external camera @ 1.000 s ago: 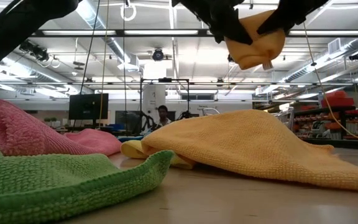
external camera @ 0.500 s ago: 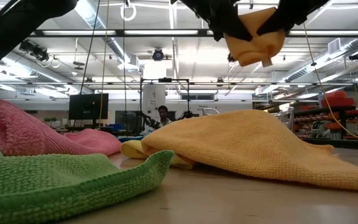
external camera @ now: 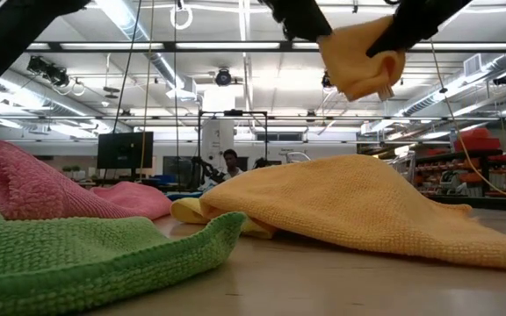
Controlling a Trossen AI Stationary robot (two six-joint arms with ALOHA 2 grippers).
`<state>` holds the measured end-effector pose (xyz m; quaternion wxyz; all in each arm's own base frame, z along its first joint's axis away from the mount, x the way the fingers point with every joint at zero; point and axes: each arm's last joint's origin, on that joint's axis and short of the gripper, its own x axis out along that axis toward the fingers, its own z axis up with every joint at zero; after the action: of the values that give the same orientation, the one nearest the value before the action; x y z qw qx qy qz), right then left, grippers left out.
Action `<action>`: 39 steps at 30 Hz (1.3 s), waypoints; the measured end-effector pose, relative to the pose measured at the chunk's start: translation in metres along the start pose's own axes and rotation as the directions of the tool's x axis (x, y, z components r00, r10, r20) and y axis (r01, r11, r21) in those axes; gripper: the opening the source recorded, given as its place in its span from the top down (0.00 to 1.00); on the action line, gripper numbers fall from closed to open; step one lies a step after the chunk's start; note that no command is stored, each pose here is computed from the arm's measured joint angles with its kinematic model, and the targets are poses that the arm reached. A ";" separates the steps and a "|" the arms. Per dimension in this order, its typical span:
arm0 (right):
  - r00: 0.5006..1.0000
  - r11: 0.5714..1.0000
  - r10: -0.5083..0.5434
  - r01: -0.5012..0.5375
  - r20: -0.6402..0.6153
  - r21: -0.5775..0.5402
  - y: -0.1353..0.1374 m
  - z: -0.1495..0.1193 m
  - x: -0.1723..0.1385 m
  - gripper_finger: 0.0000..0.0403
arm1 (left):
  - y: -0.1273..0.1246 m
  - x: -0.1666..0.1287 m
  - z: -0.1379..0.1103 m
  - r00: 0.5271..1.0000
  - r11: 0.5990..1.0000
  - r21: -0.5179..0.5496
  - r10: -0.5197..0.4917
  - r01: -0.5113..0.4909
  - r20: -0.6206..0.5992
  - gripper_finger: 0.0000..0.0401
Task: Fold microfiber towels
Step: Stack the folded right orange microfiber cloth on top of the folded pink microfiber cloth
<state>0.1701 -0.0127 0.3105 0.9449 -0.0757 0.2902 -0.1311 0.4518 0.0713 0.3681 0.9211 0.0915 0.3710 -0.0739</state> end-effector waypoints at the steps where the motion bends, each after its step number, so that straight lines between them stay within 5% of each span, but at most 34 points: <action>1: 1.000 1.000 -0.005 0.005 -0.011 0.011 -0.001 -0.001 0.001 0.95 | -0.001 -0.007 0.001 1.000 1.000 -0.008 0.001 -0.001 0.004 0.56; 9: 0.986 0.994 -0.065 0.078 -0.156 0.077 -0.013 -0.010 0.019 0.94 | -0.008 0.001 -0.005 0.997 0.998 -0.057 -0.032 0.028 -0.064 0.61; 20: 0.943 0.966 -0.220 0.247 -0.250 0.082 -0.044 -0.019 0.032 0.93 | -0.018 0.053 -0.032 0.986 0.990 -0.133 -0.076 0.056 -0.147 0.76; 39: 0.985 0.965 0.068 -0.024 -0.159 0.262 -0.090 -0.028 0.069 0.93 | -0.064 0.117 -0.081 0.970 0.988 -0.097 -0.139 0.121 -0.201 0.91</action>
<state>0.1913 -0.1202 0.2705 0.9219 0.0666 0.3503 -0.1517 0.4684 0.0191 0.2219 0.8738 0.0355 0.4727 -0.1087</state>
